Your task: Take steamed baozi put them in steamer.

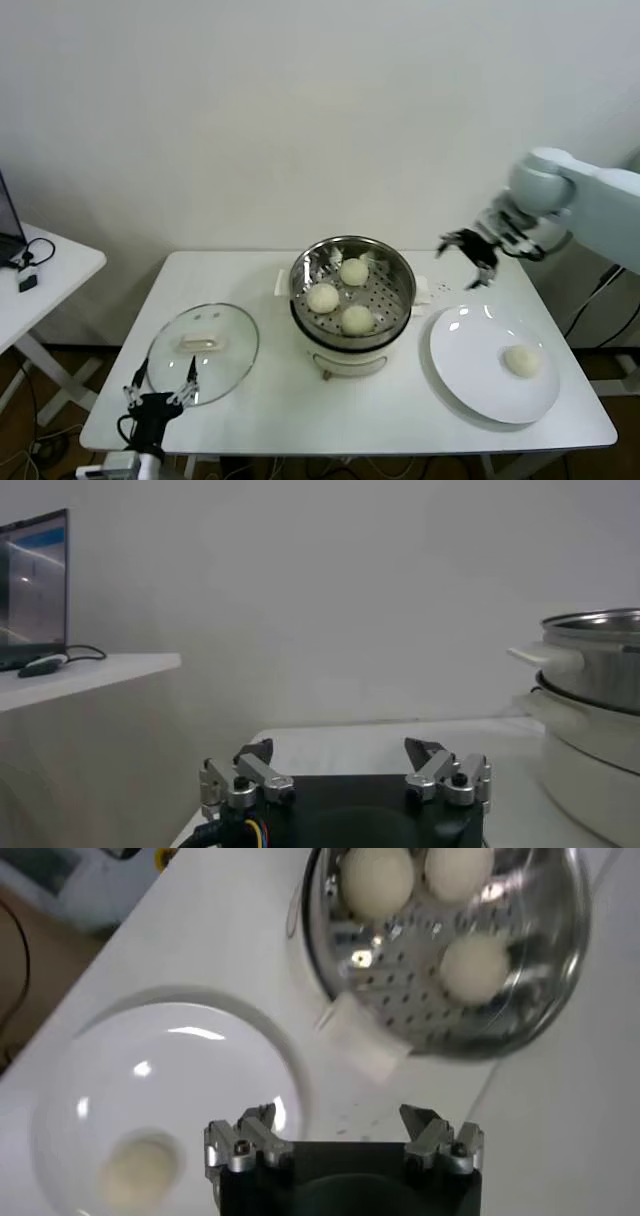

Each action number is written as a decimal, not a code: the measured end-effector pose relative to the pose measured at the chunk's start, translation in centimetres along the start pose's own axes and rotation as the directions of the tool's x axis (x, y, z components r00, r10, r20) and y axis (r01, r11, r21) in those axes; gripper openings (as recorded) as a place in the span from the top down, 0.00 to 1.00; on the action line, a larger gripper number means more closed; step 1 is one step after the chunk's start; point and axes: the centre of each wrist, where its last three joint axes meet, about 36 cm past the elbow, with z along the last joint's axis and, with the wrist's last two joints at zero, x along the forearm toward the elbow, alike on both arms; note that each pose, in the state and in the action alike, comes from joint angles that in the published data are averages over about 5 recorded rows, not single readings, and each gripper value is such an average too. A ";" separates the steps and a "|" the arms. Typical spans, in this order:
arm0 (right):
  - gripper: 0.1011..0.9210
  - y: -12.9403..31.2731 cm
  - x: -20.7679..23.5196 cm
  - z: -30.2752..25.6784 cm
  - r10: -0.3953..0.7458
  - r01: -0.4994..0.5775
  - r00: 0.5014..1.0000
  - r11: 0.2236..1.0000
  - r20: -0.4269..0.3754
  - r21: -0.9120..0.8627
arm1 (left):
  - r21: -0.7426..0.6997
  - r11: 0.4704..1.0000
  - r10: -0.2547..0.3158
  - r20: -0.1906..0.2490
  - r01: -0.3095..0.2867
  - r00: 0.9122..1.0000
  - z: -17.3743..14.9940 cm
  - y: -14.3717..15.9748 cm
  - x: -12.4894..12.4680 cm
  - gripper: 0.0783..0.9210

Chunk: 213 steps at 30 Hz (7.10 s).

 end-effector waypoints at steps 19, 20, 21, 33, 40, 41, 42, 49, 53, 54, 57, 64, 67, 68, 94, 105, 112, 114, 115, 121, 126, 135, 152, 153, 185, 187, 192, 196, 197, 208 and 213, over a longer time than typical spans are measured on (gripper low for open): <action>0.12 13.2 -10.0 9.4 -0.128 0.108 0.991 0.932 -0.035 -0.346 | -0.002 1.000 -0.006 -0.007 0.006 1.000 0.1 -0.1 0.4 0.12; 0.12 13.5 -10.3 9.6 -0.132 0.110 0.990 0.930 -0.039 -0.352 | -0.002 1.000 -0.007 -0.008 0.007 1.000 0.2 -0.1 0.5 0.12; 0.12 13.7 -10.5 9.8 -0.137 0.112 0.990 0.928 -0.044 -0.357 | -0.002 1.000 -0.007 -0.009 0.007 1.000 0.2 -0.1 0.5 0.12; 0.12 15.4 -13.6 11.6 -0.170 0.126 0.982 0.907 -0.076 -0.402 | -0.009 1.000 -0.009 -0.013 0.009 1.000 0.1 -0.4 0.4 0.12; 0.12 15.3 -14.9 12.0 -0.171 0.124 0.982 0.900 -0.077 -0.417 | -0.016 1.000 -0.010 -0.014 0.010 1.000 0.1 -0.4 0.2 0.12; 0.12 15.2 -15.1 12.0 -0.172 0.125 0.982 0.900 -0.077 -0.417 | -0.017 1.000 -0.010 -0.014 0.010 1.000 0.2 -0.4 0.2 0.12; 0.12 15.2 -15.2 12.0 -0.173 0.126 0.982 0.900 -0.076 -0.418 | -0.017 1.000 -0.010 -0.014 0.010 1.000 0.2 -0.5 0.2 0.12; 0.12 15.0 -16.3 11.8 -0.185 0.140 0.980 0.896 -0.067 -0.421 | -0.017 1.000 -0.010 -0.015 0.010 1.000 0.2 -0.5 -0.1 0.12; 0.12 14.9 -16.6 11.8 -0.191 0.146 0.979 0.894 -0.066 -0.424 | -0.016 1.000 -0.011 -0.015 0.010 1.000 0.2 -0.5 -0.2 0.12; 0.12 14.9 -16.7 11.9 -0.193 0.147 0.979 0.893 -0.066 -0.424 | -0.016 1.000 -0.011 -0.015 0.011 1.000 0.2 -0.5 -0.2 0.12; 0.16 14.9 -16.7 11.9 -0.194 0.147 0.979 0.893 -0.067 -0.426 | -0.017 1.000 -0.012 -0.015 0.012 1.000 0.3 -0.4 -0.3 0.12; 0.29 14.9 -16.5 12.1 -0.190 0.143 0.979 0.892 -0.068 -0.430 | -0.016 1.000 -0.012 -0.015 0.011 1.000 0.3 -0.5 -0.3 0.12; 0.33 14.8 -16.3 12.2 -0.184 0.138 0.980 0.891 -0.068 -0.432 | -0.016 1.000 -0.012 -0.016 0.011 1.000 0.3 -0.5 -0.4 0.12; 0.33 14.8 -16.1 12.2 -0.182 0.136 0.981 0.891 -0.067 -0.433 | -0.015 1.000 -0.012 -0.016 0.011 1.000 0.3 -0.5 -0.4 0.12; 0.34 -2.5 -2.5 6.3 0.014 0.026 0.997 0.881 0.080 -0.473 | 0.001 1.000 0.019 0.030 -0.019 0.999 -0.7 -1.4 -0.7 0.12; 0.34 -9.7 -0.1 -0.5 0.004 0.050 0.993 0.897 0.121 -0.439 | -0.007 1.000 0.017 0.057 -0.017 0.998 -1.4 -0.9 -1.2 0.12; 0.34 -12.9 -1.6 -4.8 -0.026 0.074 0.992 0.914 0.124 -0.399 | -0.002 1.000 0.007 0.055 -0.007 0.998 -1.3 -0.5 -1.0 0.12; 0.34 -13.5 -2.5 -6.0 -0.040 0.086 0.991 0.918 0.125 -0.387 | -0.002 1.000 0.004 0.053 -0.004 0.999 -1.3 -0.3 -1.0 0.12; 0.34 -13.8 -3.0 -6.6 -0.048 0.093 0.991 0.920 0.126 -0.381 | -0.002 1.000 0.002 0.052 -0.002 0.999 -1.2 -0.2 -0.9 0.12; 0.34 -14.8 -6.0 -9.0 -0.084 0.125 0.988 0.925 0.128 -0.358 | 0.002 1.000 -0.005 0.050 0.005 0.999 -1.2 0.2 -0.9 0.12; 0.34 -14.6 -8.3 -9.8 -0.113 0.151 0.985 0.925 0.127 -0.349 | 0.006 1.000 -0.009 0.046 0.009 0.999 -1.0 0.3 -0.9 0.12; 0.34 -13.7 -11.1 -9.8 -0.154 0.186 0.981 0.919 0.117 -0.348 | 0.010 1.000 -0.013 0.040 0.013 0.999 -0.8 0.5 -0.8 0.12; 0.34 -12.9 -11.7 -8.9 -0.164 0.189 0.982 0.916 0.099 -0.354 | 0.015 1.000 -0.013 0.039 0.013 0.999 -0.7 0.5 -0.8 0.12; 0.34 -12.8 -11.8 -8.9 -0.164 0.188 0.982 0.916 0.098 -0.354 | 0.015 1.000 -0.013 0.039 0.012 0.999 -0.7 0.5 -0.8 0.12; 0.12 -12.6 -6.8 -8.5 -0.054 0.116 0.984 0.921 0.172 -0.373 | 0.011 1.000 -0.013 0.043 0.012 0.999 -1.0 0.4 -0.8 0.12; 0.12 -12.0 -6.2 -8.1 -0.041 0.107 0.983 0.918 0.177 -0.382 | 0.010 1.000 -0.012 0.044 0.011 0.999 -1.1 0.3 -0.9 0.12; 0.12 -10.1 -5.2 -7.1 0.012 0.071 0.980 0.911 0.197 -0.407 | 0.009 1.000 -0.007 0.050 0.007 0.999 -1.3 0.1 -0.8 0.12; 0.12 -7.8 -4.9 -6.2 0.077 0.024 0.973 0.903 0.217 -0.430 | 0.013 1.000 -0.015 0.066 0.014 0.998 -1.6 -0.2 -1.0 0.12; 0.12 -7.1 -4.9 -5.9 0.096 0.012 0.970 0.899 0.223 -0.437 | 0.014 1.000 -0.019 0.073 0.018 0.997 -1.7 -0.2 -1.0 0.12; 0.12 1.9 -6.9 -4.1 0.385 -0.166 0.869 0.817 0.310 -0.552 | 0.010 1.000 -0.026 0.118 0.025 0.993 -2.3 -0.9 -0.8 0.12; 0.12 5.9 -9.4 -4.9 0.535 -0.234 0.766 0.747 0.355 -0.622 | 0.005 1.000 -0.025 0.129 0.024 0.991 -2.6 -1.2 -0.7 0.12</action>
